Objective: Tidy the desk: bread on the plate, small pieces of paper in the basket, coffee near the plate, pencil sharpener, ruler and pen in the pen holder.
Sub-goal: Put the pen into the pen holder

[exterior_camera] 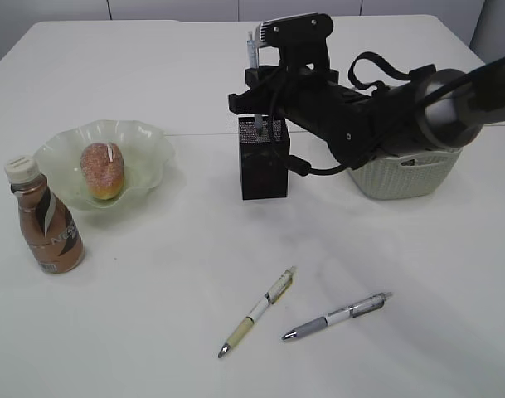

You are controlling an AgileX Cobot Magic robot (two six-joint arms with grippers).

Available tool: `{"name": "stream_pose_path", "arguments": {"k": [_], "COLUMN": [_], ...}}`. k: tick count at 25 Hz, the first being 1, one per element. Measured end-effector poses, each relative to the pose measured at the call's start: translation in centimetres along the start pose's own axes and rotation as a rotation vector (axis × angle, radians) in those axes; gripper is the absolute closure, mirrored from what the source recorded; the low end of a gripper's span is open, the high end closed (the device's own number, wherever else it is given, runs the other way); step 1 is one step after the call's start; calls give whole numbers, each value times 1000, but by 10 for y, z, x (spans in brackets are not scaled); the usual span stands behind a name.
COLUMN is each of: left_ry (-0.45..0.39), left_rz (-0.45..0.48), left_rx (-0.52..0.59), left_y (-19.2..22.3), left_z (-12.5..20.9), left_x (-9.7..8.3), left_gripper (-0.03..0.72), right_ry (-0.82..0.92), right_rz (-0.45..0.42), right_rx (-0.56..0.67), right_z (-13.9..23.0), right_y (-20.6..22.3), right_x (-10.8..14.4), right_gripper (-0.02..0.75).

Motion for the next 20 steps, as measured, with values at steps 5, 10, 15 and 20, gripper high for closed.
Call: {"name": "stream_pose_path", "arguments": {"k": [5,10,15,20], "left_ry": [0,0,-3,-8], "left_rz": [0,0,9,25], "left_rx": [0,0,0,0], "left_y": [0,0,0,0], "left_z": [0,0,0,0], "left_x": [0,0,-1,-4], "left_gripper": [334,334,334,334], "right_ry": [-11,-14,-14,11], "right_rz": [2,3,18,58], "right_rx": [0,-2,-3,-3], "right_z": [0,0,-1,-1], "right_y": [0,0,0,0], "right_x": [0,-1,-3,-9], "right_gripper": [632,632,632,632]}}
Point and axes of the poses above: a point on each arm's last joint axis where the gripper is mounted, y pointing out along that axis toward the gripper, x along the wrist's bending axis when the last joint is at zero, z = x × y, the point moved 5 cm from there along y, pointing out along that axis toward the gripper, and after that the axes turned 7 degrees about y, right-handed, at the moved point
